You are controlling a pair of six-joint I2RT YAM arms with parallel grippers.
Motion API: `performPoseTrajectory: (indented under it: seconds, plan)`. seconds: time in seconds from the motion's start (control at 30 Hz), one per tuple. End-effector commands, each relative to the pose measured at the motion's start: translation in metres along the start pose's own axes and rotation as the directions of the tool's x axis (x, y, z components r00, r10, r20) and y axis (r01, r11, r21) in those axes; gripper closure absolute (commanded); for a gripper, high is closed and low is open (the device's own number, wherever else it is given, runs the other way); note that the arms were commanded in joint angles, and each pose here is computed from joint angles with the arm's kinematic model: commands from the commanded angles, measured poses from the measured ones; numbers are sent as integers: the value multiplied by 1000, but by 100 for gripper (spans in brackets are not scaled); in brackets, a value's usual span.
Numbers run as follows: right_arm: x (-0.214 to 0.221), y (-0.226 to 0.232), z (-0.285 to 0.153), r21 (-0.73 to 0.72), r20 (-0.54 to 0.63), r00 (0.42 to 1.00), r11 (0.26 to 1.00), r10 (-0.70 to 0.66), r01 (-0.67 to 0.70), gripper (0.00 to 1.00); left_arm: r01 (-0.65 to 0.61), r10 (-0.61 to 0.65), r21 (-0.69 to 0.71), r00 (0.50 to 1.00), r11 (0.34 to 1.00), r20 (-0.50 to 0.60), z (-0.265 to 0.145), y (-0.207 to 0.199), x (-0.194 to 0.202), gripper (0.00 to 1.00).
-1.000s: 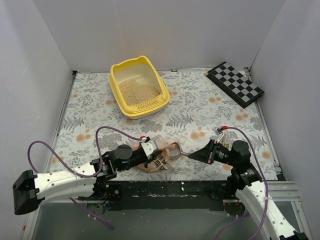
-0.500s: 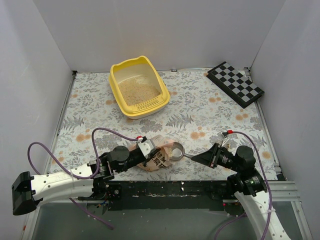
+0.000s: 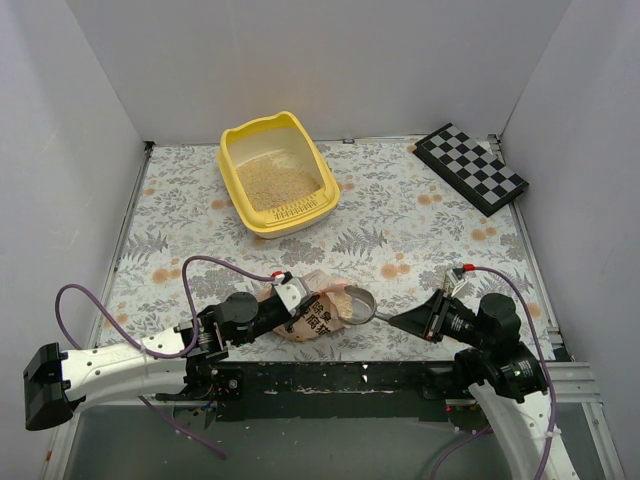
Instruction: Fill the litter box with clean litter
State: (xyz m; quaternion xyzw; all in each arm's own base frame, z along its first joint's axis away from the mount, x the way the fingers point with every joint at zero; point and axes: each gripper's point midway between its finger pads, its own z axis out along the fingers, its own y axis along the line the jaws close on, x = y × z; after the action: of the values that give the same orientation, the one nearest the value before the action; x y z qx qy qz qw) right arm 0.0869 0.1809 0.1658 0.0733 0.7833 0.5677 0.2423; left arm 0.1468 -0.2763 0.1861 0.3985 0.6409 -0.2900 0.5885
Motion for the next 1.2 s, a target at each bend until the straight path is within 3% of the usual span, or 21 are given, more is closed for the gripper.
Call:
performPoseTrajectory:
  seconds: [0.0, 0.77, 1.17]
  plan:
    - [4, 36, -27, -116, 90, 991, 987, -102, 112, 99, 14, -13, -20, 998, 1000, 60, -2, 3, -16, 100]
    - [19, 80, -72, -143, 151, 977, 974, -154, 175, 99, 73, -43, -145, 979, 987, 200, -23, 30, -47, 100]
    - [-12, 113, -75, -235, 295, 949, 953, -115, 189, 99, 87, -51, -151, 972, 985, 229, -29, 33, -55, 100]
